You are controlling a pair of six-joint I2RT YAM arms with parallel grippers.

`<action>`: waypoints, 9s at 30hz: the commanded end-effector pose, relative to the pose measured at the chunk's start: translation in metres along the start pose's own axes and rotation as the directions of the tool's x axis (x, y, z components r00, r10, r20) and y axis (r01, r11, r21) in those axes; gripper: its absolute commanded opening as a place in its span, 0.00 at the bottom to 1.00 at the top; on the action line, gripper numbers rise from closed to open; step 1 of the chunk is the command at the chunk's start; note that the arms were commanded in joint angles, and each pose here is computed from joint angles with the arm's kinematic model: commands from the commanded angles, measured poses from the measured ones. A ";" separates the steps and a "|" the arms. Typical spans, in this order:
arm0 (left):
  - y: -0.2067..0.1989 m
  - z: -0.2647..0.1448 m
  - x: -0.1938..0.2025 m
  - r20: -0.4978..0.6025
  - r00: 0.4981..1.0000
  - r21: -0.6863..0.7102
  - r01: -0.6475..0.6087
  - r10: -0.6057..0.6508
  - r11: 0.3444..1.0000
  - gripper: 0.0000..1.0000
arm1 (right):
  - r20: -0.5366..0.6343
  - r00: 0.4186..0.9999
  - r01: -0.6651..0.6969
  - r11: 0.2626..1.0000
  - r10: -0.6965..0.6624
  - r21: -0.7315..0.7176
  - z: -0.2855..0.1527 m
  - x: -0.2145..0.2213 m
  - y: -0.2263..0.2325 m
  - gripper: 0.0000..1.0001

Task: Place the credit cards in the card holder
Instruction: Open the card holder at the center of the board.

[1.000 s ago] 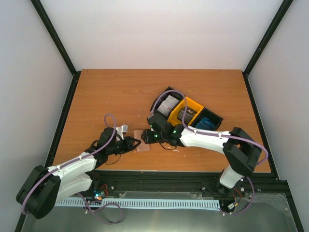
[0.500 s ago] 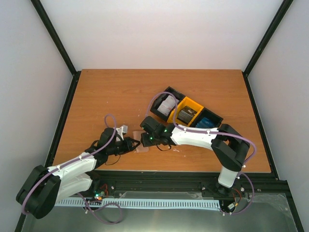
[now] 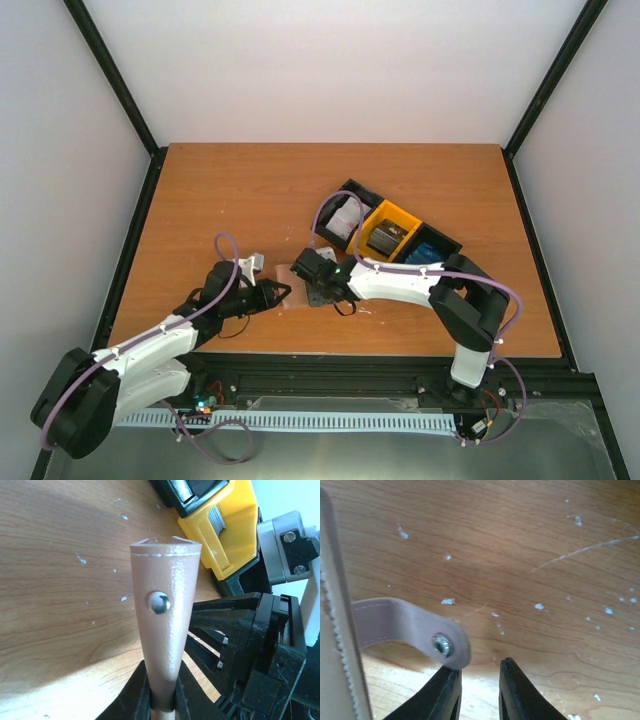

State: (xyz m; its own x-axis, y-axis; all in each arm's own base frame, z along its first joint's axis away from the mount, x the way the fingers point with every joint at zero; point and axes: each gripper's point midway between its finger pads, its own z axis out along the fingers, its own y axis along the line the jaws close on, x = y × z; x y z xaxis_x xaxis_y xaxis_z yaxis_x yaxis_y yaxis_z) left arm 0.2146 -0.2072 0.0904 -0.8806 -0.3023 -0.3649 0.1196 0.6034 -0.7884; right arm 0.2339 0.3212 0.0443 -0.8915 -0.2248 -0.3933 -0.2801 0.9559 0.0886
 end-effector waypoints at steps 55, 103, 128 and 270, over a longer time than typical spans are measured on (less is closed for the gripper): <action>-0.036 -0.005 -0.017 0.006 0.998 0.073 -0.057 0.057 0.996 0.26 | 0.116 0.990 -0.032 0.933 0.079 -0.360 -0.039 -0.035 0.014 0.03; -0.007 0.030 -0.024 -0.076 0.987 -0.069 -0.146 0.141 0.987 0.68 | 0.079 0.996 -0.020 0.968 0.041 -0.249 -0.046 -0.028 -0.007 0.03; 0.001 0.039 -0.029 -0.116 0.977 -0.124 -0.193 0.179 0.973 0.44 | 0.108 0.994 0.002 0.955 0.031 -0.296 -0.049 -0.031 -0.002 0.03; -0.029 0.078 -0.012 -0.249 0.959 -0.028 -0.149 0.137 0.988 0.01 | 0.153 0.962 -0.174 0.939 0.226 -0.297 -0.058 -0.025 -0.072 0.33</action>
State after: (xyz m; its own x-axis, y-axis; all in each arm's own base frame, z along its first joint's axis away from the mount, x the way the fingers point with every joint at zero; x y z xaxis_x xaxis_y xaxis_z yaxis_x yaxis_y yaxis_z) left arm 0.2577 -0.2903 0.0836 -0.9505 -0.0103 -0.3106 0.2435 0.5961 -0.7651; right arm 0.2432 0.2717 0.1095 -0.8656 0.0035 -0.5008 -0.3080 0.7848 0.5378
